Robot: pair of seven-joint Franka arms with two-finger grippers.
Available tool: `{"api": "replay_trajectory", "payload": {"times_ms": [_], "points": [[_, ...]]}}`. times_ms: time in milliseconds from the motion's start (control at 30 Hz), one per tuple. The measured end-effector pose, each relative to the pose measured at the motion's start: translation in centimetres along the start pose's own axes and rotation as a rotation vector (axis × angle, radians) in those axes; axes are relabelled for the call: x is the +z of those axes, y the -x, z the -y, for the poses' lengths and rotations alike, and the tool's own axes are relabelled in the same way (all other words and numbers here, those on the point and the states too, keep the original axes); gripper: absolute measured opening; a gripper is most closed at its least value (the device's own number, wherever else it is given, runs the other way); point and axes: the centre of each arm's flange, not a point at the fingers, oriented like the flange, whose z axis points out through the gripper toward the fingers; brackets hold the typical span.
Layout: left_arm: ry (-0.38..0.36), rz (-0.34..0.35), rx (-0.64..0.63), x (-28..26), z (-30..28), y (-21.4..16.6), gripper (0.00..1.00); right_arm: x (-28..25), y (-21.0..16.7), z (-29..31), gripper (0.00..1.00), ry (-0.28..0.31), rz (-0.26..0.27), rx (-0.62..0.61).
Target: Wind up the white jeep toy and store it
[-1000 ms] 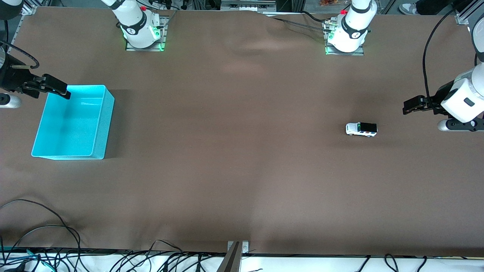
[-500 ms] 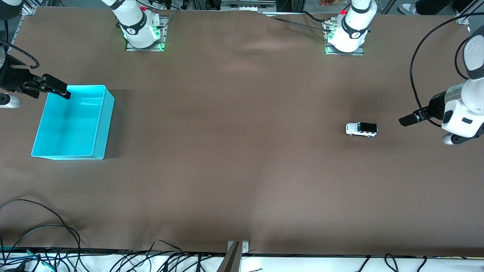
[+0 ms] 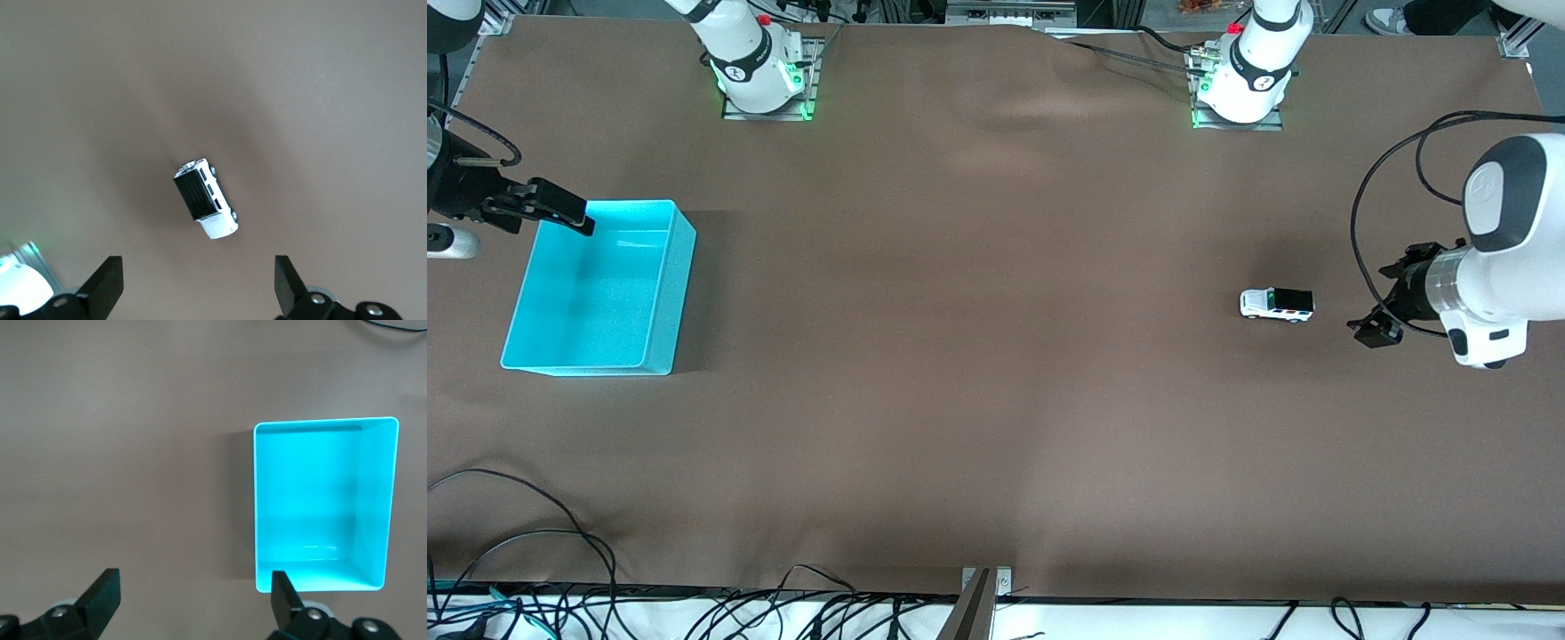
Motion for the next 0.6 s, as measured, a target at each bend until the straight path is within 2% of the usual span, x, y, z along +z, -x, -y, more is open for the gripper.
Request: {"api": "replay_trajectory", "payload": {"times_ms": [200, 600], "points": [[-0.001, 0.001, -0.177, 2.2, -1.1, -0.6, 1.0, 0.1, 0.0, -0.1, 1.0, 0.0, 0.001, 0.001], [0.004, 0.0, -0.369, 8.5, -1.2, -0.6, 1.0, 0.1, -0.1, -0.1, 1.0, 0.0, 0.002, 0.001]]}}
